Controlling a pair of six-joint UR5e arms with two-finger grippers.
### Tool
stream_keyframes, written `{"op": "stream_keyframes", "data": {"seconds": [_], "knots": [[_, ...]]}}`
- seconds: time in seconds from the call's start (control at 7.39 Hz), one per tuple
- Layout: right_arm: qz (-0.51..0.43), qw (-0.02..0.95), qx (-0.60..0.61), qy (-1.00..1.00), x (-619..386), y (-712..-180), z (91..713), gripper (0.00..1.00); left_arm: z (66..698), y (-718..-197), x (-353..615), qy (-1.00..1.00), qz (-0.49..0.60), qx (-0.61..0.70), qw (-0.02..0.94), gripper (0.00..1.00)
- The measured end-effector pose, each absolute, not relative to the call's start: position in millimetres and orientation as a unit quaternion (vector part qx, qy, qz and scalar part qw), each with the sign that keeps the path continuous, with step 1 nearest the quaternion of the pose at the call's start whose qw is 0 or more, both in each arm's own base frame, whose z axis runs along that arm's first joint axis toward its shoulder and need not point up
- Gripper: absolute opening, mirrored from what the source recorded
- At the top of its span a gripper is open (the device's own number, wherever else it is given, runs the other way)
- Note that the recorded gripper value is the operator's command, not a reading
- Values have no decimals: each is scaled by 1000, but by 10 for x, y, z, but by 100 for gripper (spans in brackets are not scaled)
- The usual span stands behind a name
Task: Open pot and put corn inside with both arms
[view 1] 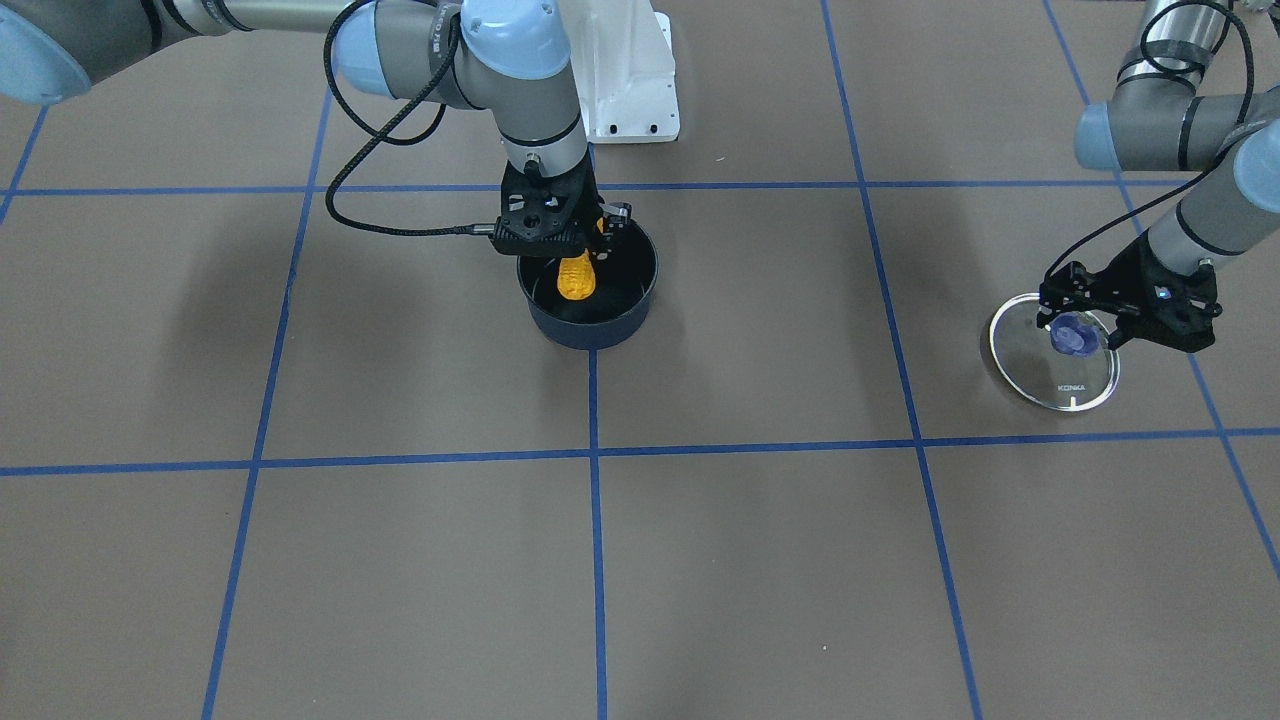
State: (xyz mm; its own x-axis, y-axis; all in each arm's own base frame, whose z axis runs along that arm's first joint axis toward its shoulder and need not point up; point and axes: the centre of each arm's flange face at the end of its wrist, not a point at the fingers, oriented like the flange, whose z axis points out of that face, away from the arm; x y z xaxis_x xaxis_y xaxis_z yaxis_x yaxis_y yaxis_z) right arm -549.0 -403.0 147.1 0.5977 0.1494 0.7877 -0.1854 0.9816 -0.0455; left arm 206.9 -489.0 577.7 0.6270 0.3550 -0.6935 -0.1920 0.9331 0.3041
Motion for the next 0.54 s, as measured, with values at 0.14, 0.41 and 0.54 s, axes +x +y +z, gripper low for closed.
{"op": "stream_keyframes", "data": {"seconds": [0.14, 0.41, 0.54], "knots": [[87, 892, 30, -442, -5419, -4051, 1440, 100, 5734, -4894, 2071, 412, 155, 99, 893, 97], [67, 894, 65, -439, -5042, -4377, 1532, 100, 5624, -4992, 1861, 436, 144, 99, 883, 97], [49, 898, 85, -429, -4731, -4635, 1701, 100, 5581, -5053, 1645, 453, 132, 100, 876, 97]]}}
